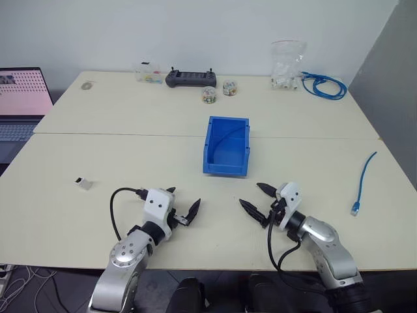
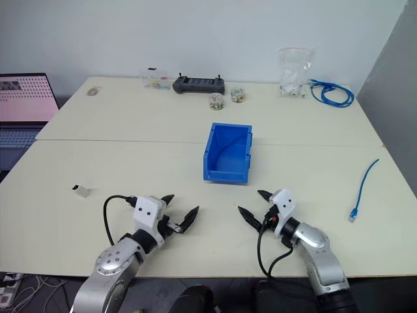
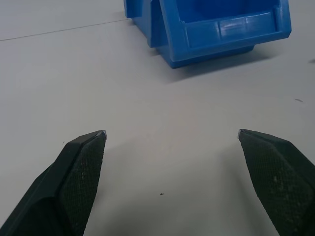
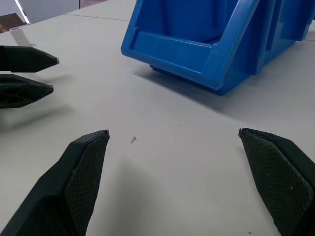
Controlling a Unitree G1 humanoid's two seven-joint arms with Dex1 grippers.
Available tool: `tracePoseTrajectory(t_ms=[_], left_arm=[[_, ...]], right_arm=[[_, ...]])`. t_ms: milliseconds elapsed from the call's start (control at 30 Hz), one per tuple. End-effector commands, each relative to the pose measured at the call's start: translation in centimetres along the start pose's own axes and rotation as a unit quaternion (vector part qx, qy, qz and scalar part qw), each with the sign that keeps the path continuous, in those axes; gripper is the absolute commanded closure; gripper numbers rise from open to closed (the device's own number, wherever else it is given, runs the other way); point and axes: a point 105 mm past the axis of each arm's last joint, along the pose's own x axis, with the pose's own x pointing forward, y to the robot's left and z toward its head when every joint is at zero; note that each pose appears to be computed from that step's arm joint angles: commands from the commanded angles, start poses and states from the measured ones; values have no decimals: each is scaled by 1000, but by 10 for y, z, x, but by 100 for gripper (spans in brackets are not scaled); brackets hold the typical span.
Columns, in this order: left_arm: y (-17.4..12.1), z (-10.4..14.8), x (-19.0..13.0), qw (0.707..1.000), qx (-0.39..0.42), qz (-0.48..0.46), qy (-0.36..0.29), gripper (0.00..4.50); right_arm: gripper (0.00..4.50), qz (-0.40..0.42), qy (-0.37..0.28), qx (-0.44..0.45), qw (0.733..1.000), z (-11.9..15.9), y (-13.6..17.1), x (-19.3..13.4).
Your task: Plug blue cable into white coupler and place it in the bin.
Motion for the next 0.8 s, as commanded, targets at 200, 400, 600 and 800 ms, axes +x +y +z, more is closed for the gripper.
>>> tracePoseTrajectory(t_ms=[200,400,600,800], left_arm=[[-4,6,0,1000,12,-3,-18,0],[-3,7,-1,999,24,7,-24,0],[-5,9,-5,999,10,-3,-38,0],[-6,13,-6,999,-1,-30,-45,0]], right_arm=[[2,10,-21,-25,999,14,3,0],[2,18,-22,-28,999,16,4,2],[2,27,-26,-32,999,18,6,7],[2,26,-36,-35,998,25,4,8]])
